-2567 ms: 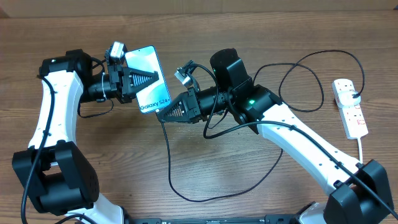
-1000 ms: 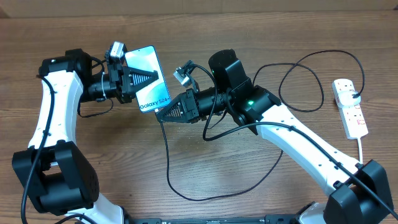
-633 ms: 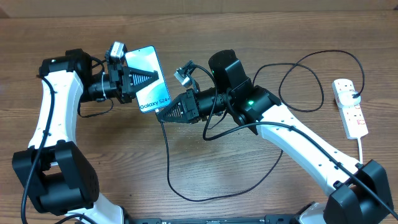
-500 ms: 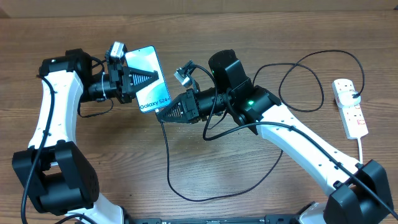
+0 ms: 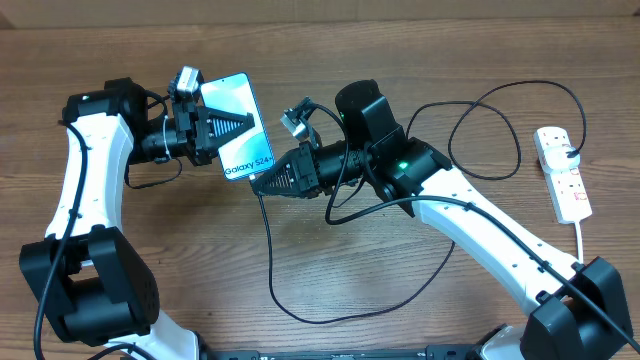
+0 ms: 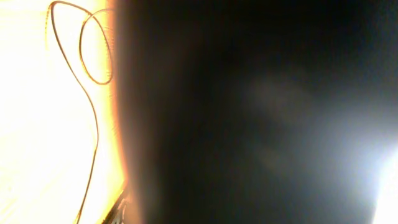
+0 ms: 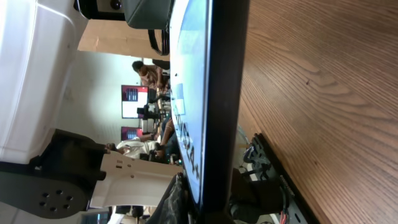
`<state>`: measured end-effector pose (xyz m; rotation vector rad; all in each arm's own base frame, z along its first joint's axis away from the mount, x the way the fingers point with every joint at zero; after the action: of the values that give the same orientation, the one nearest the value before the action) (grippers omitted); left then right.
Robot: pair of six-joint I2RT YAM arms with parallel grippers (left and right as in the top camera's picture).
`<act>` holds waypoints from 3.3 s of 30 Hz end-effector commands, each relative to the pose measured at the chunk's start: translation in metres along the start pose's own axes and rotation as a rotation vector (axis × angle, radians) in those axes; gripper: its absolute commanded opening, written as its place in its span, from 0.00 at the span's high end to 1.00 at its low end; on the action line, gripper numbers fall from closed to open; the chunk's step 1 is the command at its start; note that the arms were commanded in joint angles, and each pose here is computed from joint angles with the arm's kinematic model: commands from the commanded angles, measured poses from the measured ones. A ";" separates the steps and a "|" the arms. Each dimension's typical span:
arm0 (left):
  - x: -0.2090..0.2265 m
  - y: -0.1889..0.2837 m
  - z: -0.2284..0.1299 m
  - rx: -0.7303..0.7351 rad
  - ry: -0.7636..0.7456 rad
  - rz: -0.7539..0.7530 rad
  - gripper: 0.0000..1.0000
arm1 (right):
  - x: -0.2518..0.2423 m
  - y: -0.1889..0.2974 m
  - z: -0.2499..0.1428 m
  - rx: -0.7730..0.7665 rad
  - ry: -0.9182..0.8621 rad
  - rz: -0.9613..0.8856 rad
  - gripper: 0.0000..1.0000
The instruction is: Plug charger to phone and switch on socket
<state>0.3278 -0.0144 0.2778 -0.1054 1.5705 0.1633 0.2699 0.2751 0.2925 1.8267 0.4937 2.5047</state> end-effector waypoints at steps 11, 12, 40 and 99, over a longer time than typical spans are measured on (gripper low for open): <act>-0.009 -0.002 -0.003 0.001 -0.017 -0.038 0.96 | 0.000 0.005 0.018 -0.189 -0.079 -0.107 0.96; -0.009 -0.002 -0.003 0.001 -0.017 -0.038 0.96 | -0.001 0.006 0.019 -0.203 -0.079 -0.118 0.96; -0.009 -0.002 -0.004 0.002 -0.011 -0.034 0.96 | -0.003 0.007 0.025 -0.283 -0.026 -0.173 0.96; -0.006 -0.023 -0.003 0.069 -0.087 -0.003 0.96 | -0.010 -0.006 0.027 -0.460 0.092 -0.414 0.96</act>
<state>0.3332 -0.0282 0.2721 -0.0536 1.5394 0.1409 0.2763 0.3015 0.2916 1.4369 0.2324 2.2252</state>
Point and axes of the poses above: each gripper's point midway between its finger pads, its own y axis back along the fingers, its own x axis along the line the jaws close on, z = x × y, the point moved 10 cm from there along y, back along the fingers, and after that the axes turned 5 degrees about y, right-handed, at the moved point
